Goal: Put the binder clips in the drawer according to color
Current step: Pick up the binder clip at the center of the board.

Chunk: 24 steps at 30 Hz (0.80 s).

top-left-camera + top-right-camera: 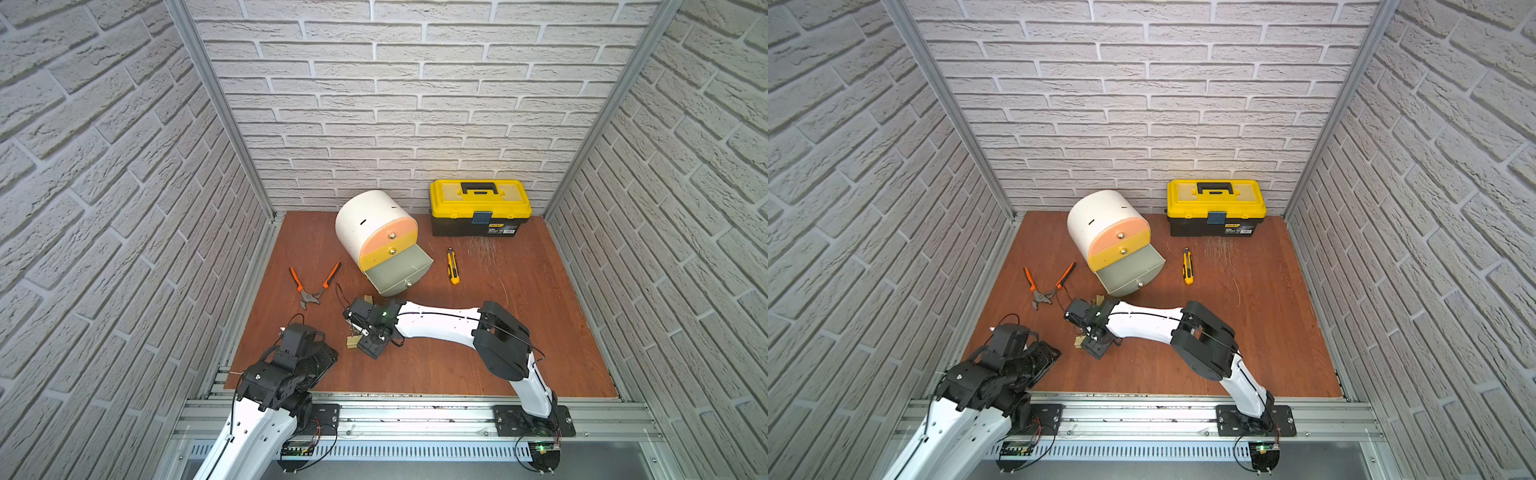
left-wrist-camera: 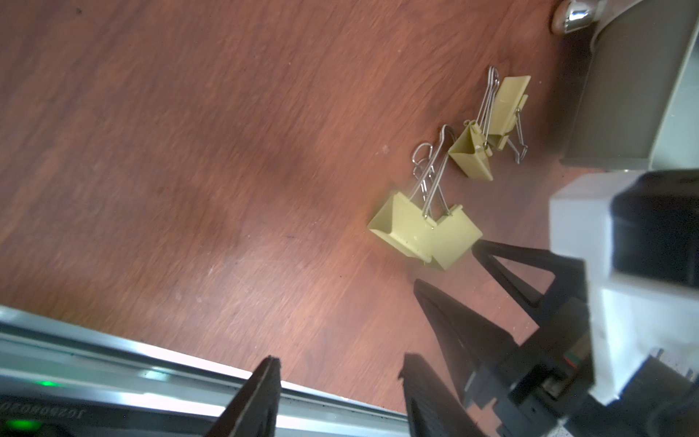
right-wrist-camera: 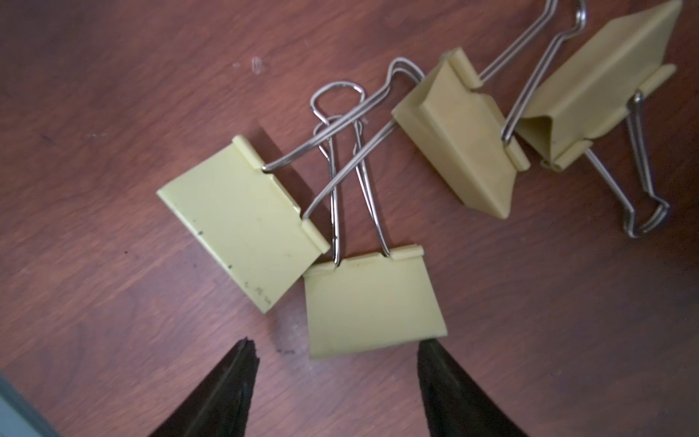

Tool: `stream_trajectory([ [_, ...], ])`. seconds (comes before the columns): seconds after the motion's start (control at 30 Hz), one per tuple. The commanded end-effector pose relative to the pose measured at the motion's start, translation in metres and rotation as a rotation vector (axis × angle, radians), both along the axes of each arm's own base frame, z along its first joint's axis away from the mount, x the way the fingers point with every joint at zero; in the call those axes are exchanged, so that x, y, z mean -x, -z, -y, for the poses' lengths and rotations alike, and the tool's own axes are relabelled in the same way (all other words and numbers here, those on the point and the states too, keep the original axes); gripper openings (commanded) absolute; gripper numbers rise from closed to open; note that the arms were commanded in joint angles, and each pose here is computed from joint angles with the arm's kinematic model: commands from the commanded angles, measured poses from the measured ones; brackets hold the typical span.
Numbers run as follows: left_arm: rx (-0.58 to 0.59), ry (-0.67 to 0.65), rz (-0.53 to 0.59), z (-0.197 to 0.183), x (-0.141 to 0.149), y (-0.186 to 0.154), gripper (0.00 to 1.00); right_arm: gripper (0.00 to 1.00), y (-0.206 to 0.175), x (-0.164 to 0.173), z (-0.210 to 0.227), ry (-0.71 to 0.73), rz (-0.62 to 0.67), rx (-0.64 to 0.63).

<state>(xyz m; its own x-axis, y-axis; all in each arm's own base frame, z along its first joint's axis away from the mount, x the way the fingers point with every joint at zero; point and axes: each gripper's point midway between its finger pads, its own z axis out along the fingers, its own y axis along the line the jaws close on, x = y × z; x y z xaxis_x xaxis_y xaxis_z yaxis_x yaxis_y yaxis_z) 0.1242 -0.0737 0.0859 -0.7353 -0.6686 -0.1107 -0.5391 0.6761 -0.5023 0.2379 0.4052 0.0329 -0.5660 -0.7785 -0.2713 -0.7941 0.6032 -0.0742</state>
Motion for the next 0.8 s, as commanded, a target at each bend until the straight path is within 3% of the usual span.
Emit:
stream_trajectory([
  [0.0,-0.025,0.001,-0.09,-0.006,0.019,0.015,0.57,0.66,0.001,-0.004,-0.002,0.011,-0.004,-0.005],
  [0.17,-0.022,-0.002,-0.088,-0.006,0.018,0.015,0.57,0.6,0.002,-0.007,-0.001,0.025,-0.014,-0.014],
  [0.47,-0.018,-0.006,-0.081,-0.006,0.016,0.014,0.57,0.72,-0.004,-0.011,0.004,0.025,0.001,-0.02],
  [0.77,-0.018,-0.014,-0.074,-0.007,0.016,0.011,0.57,0.75,-0.005,-0.02,0.0,0.011,-0.008,-0.053],
])
